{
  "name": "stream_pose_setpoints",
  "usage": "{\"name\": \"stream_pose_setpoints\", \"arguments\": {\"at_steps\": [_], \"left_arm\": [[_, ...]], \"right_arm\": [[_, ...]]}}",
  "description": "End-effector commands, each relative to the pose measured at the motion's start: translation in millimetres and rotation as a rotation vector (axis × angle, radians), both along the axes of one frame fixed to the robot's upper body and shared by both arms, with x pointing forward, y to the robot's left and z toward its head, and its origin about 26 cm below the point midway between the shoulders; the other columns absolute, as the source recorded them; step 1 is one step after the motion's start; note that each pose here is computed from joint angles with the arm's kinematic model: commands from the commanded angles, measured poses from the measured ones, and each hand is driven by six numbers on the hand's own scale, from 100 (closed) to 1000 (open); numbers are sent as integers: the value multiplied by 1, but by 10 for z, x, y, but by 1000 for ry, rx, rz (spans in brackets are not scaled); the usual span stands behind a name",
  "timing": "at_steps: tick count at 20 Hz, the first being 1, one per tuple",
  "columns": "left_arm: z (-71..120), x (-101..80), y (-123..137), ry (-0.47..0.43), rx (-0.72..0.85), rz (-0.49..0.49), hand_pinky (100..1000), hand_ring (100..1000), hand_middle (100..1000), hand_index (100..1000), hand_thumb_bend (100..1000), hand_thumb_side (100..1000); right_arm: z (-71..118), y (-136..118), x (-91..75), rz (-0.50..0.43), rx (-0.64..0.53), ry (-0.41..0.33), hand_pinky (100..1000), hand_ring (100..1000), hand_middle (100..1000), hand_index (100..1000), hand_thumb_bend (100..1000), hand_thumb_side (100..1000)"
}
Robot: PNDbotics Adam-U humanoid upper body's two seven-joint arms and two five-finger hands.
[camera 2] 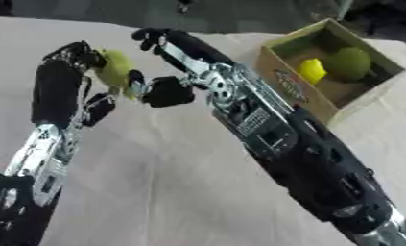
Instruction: Pick up the objects with one hand, pass them to the other hand, and then place them into the box on the other side of the table.
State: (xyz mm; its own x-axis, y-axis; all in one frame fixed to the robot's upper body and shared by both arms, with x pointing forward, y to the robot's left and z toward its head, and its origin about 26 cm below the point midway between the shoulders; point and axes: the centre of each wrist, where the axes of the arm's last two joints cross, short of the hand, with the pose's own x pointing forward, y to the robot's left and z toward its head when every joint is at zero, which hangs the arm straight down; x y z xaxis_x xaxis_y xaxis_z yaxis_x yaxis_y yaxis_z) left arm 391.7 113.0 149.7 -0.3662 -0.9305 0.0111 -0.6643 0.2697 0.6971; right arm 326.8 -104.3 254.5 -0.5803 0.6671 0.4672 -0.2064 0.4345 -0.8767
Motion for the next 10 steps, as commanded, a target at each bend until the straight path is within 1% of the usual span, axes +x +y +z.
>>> {"name": "stream_pose_setpoints", "arguments": {"at_steps": [1,2,6,7,8,9,10], "left_arm": [[125,-9,-73,-38,-4,-1,451,472,422,475,240,100],[128,-11,-77,-39,-2,0,451,472,422,475,242,100],[138,-18,-100,-44,5,4,451,472,422,475,247,100],[140,-17,-102,-44,6,5,450,472,422,475,249,100],[142,-16,-102,-45,8,7,450,472,422,475,250,100],[145,-15,-102,-47,8,9,450,472,422,475,251,100],[150,-16,-103,-51,9,10,450,472,422,475,250,100]], "right_arm": [[93,-19,-35,9,11,-29,1000,882,839,953,100,383],[89,-18,-33,7,11,-31,1000,880,838,952,100,404],[63,-3,-23,13,7,-28,1000,878,835,952,100,429],[58,2,-24,18,7,-26,1000,879,835,953,100,449],[56,4,-25,21,6,-24,1000,879,837,955,100,546],[57,3,-26,22,6,-24,1000,880,837,955,100,600],[57,2,-26,21,5,-27,1000,880,837,955,100,676]]}}
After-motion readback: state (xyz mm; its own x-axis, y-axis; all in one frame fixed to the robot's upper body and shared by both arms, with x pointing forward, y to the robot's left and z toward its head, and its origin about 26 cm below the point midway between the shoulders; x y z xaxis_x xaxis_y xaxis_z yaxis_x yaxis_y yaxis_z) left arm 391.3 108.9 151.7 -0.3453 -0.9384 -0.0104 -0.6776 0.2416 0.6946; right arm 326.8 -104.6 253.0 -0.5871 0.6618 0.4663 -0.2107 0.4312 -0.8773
